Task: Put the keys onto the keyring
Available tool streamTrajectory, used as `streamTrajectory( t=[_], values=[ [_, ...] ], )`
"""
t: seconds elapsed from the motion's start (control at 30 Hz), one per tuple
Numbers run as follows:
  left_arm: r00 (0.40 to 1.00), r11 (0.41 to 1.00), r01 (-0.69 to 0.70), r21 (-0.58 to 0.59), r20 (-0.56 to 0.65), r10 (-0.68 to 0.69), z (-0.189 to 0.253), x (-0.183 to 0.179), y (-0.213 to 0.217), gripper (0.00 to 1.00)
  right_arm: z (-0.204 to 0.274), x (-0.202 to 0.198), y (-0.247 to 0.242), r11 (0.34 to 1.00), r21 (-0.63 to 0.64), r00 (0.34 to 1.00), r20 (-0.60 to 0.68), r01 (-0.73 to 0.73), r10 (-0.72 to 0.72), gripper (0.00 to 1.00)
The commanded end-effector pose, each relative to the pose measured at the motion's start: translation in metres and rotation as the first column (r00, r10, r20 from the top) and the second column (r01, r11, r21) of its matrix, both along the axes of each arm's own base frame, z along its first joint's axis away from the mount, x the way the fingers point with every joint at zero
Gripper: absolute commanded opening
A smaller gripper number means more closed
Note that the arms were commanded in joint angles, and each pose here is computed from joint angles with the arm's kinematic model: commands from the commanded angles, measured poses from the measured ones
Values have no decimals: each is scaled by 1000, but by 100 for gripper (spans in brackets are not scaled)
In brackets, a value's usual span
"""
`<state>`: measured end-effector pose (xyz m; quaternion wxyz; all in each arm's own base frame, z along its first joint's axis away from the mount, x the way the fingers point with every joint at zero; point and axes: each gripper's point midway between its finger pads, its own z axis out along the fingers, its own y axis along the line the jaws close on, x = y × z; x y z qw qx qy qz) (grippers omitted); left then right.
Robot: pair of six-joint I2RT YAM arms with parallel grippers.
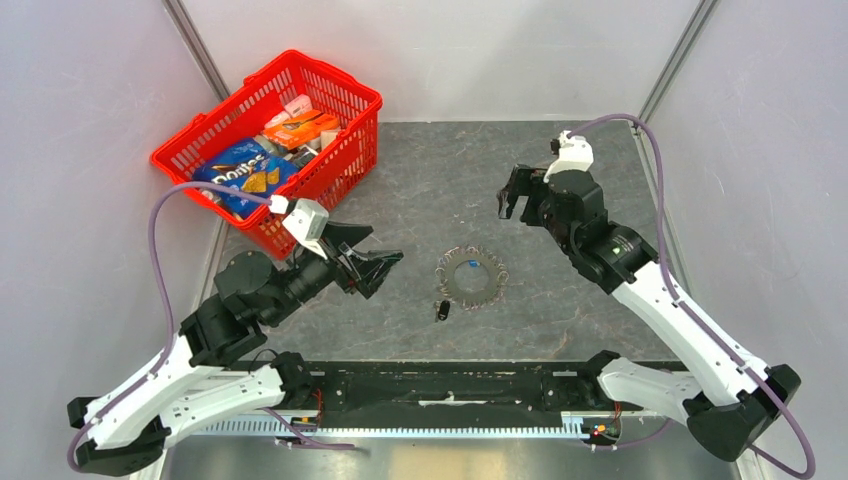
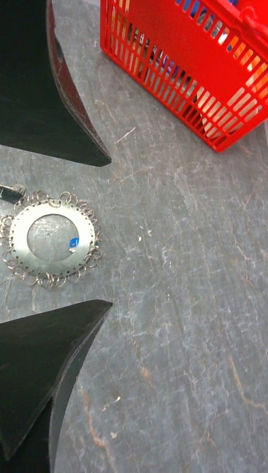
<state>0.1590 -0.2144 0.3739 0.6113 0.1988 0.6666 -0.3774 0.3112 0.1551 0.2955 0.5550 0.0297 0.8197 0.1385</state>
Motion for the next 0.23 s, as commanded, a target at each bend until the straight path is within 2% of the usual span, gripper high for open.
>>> streamTrajectory(
  t=[0.0,0.1,0.2],
  values=[
    [993,996,-94,-5,70,94,21,8,21,86,23,-9,-18,999,-11,998,35,45,-45,97],
    [991,994,-105,-7,79,105,26,9,24,86,30,-18,-17,999,-51,1000,15,-13,14,97],
    [992,995,-102,-9,80,102,28,8,24,86,29,-13,-25,995,-91,999,-11,43,-44,97]
  ],
)
